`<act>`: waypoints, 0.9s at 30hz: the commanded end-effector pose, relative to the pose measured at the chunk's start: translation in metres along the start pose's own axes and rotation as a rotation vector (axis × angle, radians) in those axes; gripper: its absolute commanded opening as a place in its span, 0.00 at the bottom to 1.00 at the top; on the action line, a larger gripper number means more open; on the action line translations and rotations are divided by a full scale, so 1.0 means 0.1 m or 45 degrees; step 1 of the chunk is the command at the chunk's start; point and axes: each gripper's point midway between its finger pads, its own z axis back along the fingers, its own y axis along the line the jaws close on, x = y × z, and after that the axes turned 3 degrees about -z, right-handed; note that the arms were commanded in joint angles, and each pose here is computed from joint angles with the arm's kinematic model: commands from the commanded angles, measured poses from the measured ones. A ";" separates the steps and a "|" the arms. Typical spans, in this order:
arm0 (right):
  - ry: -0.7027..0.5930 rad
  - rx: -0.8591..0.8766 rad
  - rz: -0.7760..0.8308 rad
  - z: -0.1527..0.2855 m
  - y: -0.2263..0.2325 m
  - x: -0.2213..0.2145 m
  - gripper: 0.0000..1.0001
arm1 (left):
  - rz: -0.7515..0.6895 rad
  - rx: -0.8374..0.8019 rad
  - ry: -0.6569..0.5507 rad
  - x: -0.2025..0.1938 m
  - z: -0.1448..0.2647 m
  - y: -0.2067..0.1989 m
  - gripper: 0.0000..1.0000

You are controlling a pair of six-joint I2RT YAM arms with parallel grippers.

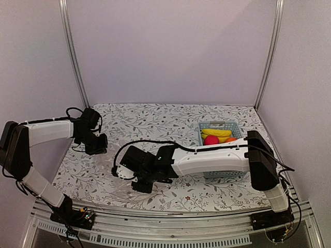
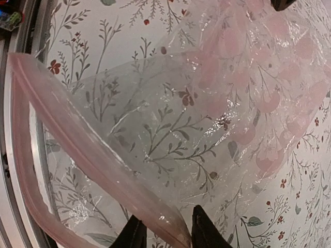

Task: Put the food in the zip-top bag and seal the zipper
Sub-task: Pick up the zipper food storage bag from the center of the board.

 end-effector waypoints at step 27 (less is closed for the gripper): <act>-0.459 -0.077 -0.699 1.70 -1.32 0.42 0.00 | 0.011 -0.241 -0.586 1.55 1.73 -0.73 0.61</act>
